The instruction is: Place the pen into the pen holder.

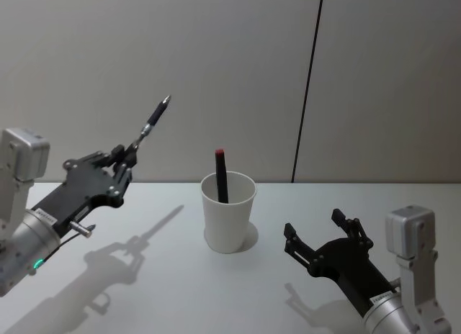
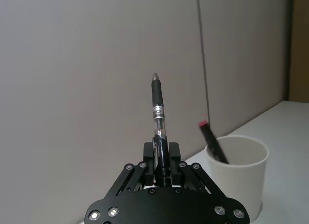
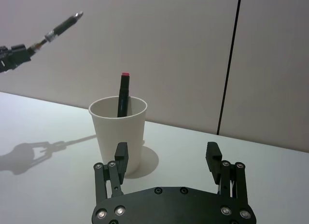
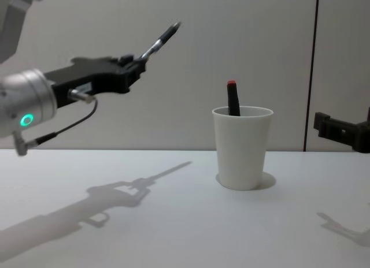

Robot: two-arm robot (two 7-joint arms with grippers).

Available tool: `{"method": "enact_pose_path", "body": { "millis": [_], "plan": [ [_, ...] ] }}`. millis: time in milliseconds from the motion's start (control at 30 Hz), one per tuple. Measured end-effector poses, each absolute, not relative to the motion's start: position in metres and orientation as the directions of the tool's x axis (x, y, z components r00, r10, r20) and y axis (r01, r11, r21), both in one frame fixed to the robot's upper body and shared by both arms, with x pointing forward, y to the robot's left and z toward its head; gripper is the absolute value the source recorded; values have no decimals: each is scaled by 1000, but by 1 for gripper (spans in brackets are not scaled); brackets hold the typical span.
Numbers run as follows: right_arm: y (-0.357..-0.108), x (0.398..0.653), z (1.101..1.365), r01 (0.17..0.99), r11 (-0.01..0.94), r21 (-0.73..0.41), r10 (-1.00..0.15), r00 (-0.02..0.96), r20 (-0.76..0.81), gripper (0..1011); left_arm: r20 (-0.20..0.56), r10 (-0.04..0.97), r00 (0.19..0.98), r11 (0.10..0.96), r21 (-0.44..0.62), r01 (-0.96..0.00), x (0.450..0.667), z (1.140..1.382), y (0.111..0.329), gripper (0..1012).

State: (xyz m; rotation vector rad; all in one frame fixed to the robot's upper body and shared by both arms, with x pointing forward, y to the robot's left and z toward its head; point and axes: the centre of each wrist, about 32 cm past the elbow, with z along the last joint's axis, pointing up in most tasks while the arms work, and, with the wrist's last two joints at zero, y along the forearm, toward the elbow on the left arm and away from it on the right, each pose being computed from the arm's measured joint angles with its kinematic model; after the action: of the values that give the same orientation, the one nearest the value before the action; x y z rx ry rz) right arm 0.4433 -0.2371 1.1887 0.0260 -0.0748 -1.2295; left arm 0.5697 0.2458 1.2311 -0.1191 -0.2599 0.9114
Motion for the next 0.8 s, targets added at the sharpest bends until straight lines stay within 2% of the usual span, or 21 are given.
{"method": "enact_pose_path", "body": {
  "millis": [467,800],
  "plan": [
    [-235,445,1191,936,349,37,-937,349,12,1001,313,660,683,751,-310,-584,587,1252,220,193],
    [-229,451,1201,909,416,10,-904,415,-105,1001,367,610,702,792,-327,-516,593,1260,210,192]
  ]
}}
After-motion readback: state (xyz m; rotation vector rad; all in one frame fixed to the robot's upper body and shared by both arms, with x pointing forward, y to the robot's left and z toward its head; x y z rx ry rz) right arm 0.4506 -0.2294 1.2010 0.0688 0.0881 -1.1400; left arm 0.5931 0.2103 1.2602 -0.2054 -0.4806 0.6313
